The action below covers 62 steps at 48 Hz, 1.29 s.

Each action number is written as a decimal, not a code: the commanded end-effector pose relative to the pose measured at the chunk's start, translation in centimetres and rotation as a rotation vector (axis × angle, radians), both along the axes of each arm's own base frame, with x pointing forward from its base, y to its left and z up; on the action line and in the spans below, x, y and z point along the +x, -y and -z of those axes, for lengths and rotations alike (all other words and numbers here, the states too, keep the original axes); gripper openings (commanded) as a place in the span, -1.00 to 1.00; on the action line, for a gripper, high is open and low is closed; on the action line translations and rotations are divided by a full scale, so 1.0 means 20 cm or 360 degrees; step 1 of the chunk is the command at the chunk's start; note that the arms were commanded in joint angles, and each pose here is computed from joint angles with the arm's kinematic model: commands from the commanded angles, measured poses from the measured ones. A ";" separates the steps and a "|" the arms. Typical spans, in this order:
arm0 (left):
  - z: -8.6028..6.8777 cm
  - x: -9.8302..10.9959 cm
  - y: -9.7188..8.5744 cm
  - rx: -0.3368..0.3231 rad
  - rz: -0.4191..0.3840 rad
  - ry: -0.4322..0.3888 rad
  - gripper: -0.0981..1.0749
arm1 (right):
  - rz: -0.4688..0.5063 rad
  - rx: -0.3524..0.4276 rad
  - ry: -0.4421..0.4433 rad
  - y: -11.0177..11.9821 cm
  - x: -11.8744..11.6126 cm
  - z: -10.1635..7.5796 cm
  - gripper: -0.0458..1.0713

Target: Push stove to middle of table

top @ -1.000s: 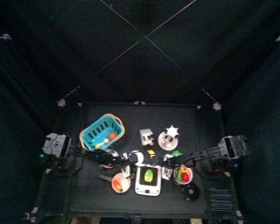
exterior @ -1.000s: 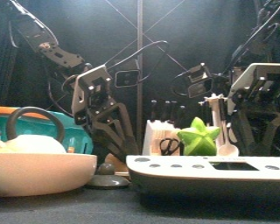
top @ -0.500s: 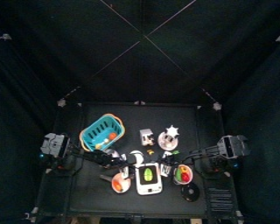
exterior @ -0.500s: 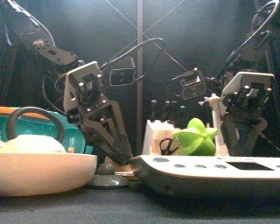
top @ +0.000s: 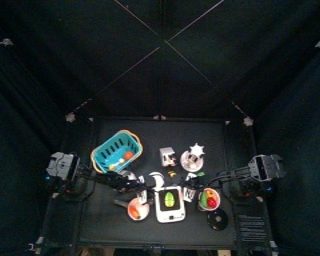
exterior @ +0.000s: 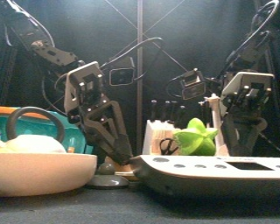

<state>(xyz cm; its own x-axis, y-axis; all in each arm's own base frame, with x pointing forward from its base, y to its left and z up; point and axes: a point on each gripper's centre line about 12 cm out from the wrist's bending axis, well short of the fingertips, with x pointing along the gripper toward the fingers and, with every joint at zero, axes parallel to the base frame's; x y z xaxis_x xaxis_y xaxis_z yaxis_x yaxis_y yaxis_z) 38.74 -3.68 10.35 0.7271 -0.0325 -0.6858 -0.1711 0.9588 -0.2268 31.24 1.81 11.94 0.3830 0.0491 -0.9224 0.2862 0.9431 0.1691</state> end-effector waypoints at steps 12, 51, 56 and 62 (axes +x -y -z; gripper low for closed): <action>-0.05 0.04 -0.11 0.0015 -0.0091 0.0081 0.33 | -0.0002 0.0017 0.0111 -0.02 0.07 -0.08 -0.66; -0.20 -0.05 -0.13 0.0073 -0.0043 0.0203 0.33 | -0.0023 0.0008 0.0049 -0.02 0.03 -0.12 -0.66; -0.25 -0.11 -0.14 0.0085 -0.0061 0.0283 0.33 | -0.0024 0.0010 0.0022 -0.02 0.00 -0.14 -0.66; -0.29 -0.17 -0.16 0.0110 -0.0097 0.0405 0.33 | -0.0029 0.0015 0.0022 -0.02 -0.03 -0.19 -0.66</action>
